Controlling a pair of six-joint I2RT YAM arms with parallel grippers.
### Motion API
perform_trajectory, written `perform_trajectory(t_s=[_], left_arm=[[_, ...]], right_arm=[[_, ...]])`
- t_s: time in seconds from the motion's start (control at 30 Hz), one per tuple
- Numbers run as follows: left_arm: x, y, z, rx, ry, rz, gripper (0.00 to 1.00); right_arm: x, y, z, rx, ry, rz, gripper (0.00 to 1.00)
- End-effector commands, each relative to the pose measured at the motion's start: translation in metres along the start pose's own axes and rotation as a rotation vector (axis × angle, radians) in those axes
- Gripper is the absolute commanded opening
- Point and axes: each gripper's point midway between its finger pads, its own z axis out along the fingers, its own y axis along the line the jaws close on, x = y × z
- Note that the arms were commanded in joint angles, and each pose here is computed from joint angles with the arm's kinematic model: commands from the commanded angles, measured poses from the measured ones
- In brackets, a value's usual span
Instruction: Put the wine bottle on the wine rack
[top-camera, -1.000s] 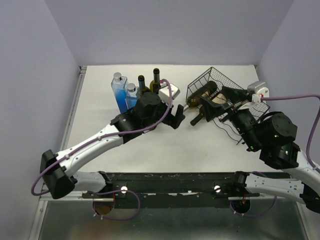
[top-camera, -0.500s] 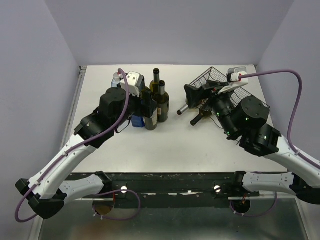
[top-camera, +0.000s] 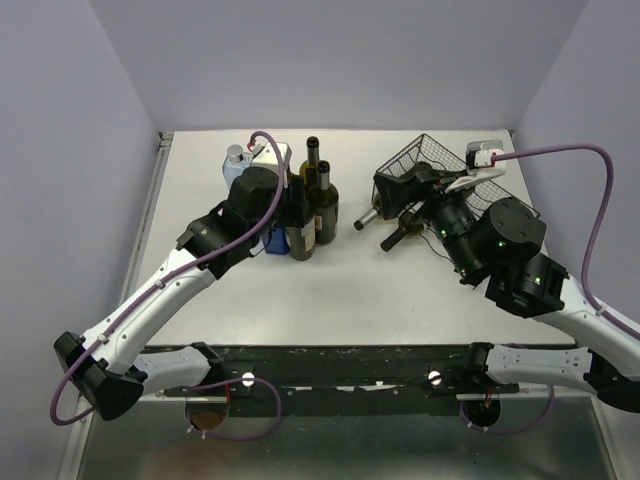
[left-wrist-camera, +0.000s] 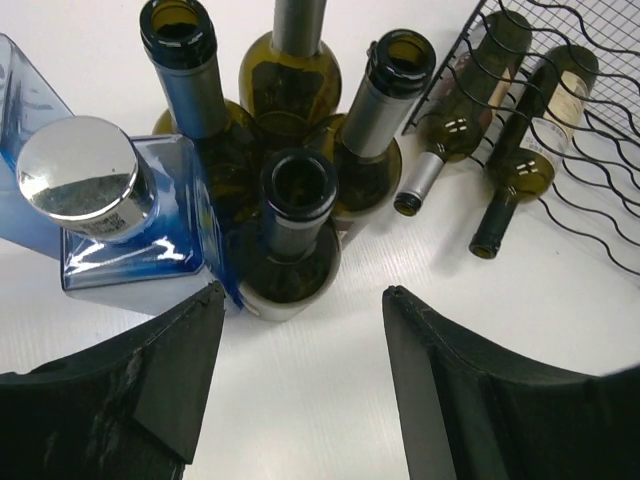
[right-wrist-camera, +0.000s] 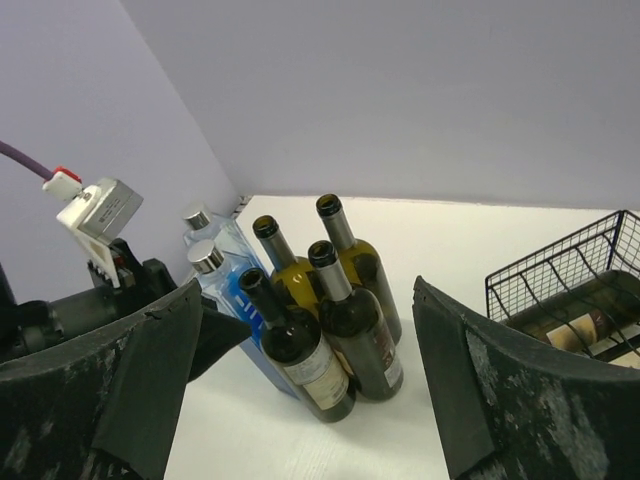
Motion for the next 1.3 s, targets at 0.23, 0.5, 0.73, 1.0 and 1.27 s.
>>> perform_trajectory(t_s=[0.23,0.5,0.73,1.0,1.27], left_arm=[[-0.014,0.013,0.044,-0.075,-0.064,0.058,0.72],[-0.01,0.017,0.07,-0.092,-0.044,0.061,0.6],[-0.009,0.012,0.072,-0.055,-0.044,0.086,0.31],[-0.035,-0.008,0.04,0.077,-0.081,0.143,0.0],[-0.073,-0.041,-0.04,0.297,-0.092,0.208,0.0]], right_arm=[[0.013,-0.011,-0.01,0.025,0.033,0.037,0.91],[0.025,-0.014,-0.014,0.024,0.06,0.034,0.91],[0.039,-0.014,-0.015,0.013,0.09,0.01,0.91],[0.069,0.003,-0.021,-0.168,0.147,-0.179,1.0],[0.116,0.039,-0.034,-0.45,0.205,-0.259,1.0]])
